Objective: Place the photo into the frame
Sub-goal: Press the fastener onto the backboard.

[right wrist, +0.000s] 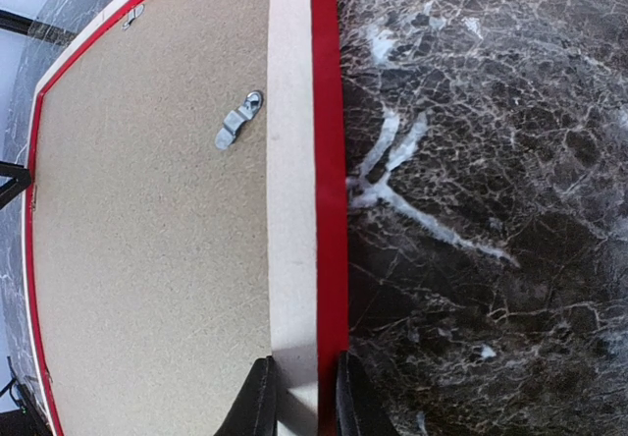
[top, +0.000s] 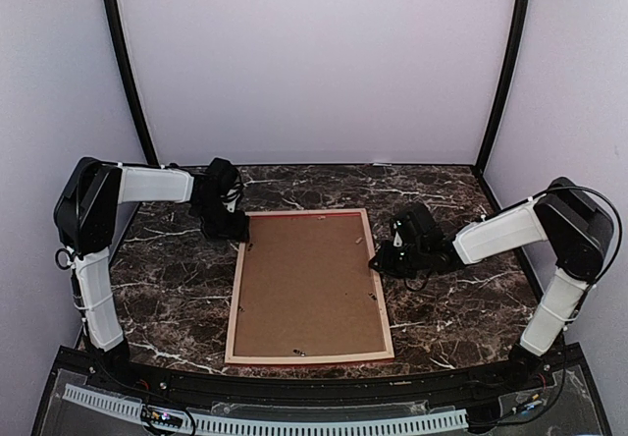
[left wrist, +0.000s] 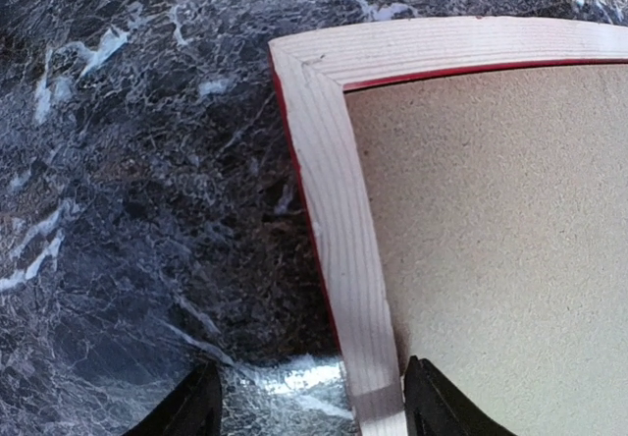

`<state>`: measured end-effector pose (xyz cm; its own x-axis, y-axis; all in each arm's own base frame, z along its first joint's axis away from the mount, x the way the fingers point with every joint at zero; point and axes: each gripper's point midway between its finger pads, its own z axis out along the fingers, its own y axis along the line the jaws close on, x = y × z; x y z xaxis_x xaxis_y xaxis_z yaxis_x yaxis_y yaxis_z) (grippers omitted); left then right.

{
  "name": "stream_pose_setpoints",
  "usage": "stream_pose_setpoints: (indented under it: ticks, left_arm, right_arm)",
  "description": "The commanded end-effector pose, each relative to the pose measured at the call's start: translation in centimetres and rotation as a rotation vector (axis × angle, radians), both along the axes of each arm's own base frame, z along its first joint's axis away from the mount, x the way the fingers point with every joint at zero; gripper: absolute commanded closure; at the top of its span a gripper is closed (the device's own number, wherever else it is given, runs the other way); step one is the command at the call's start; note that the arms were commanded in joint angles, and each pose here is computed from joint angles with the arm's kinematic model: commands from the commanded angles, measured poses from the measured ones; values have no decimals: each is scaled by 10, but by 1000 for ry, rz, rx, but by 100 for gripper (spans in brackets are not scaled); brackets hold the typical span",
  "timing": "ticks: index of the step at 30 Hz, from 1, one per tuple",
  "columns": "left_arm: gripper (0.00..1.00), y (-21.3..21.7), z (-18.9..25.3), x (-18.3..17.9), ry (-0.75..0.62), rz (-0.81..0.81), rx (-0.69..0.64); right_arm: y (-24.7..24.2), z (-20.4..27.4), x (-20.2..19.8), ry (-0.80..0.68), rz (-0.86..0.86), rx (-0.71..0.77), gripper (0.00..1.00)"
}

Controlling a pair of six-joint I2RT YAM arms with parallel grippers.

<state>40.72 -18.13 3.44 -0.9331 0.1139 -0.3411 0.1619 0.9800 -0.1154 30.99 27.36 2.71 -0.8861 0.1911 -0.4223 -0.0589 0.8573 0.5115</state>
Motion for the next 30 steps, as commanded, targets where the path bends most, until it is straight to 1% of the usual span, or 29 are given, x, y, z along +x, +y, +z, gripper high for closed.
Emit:
stream_pose_setpoints:
  ticks: [1,5,11,18,30]
  left_arm:
    - [35,4,-6,-13,48,-20,38]
    - [35,8,-7,-18,51,-30,81]
    - [36,0,-17,-29,84,-65,76]
    - [36,-15,-17,-42,113,-96,-10]
    - [38,-19,-22,-65,159,-100,-77]
  right_arm:
    - [-6,-37,-29,142,12,-35,94]
    - [-5,-38,-29,143,12,-34,94]
    - [-3,-40,-29,148,17,-28,94]
    - [-3,-43,-29,153,19,-31,94]
    - [0,-47,-29,161,27,-31,94]
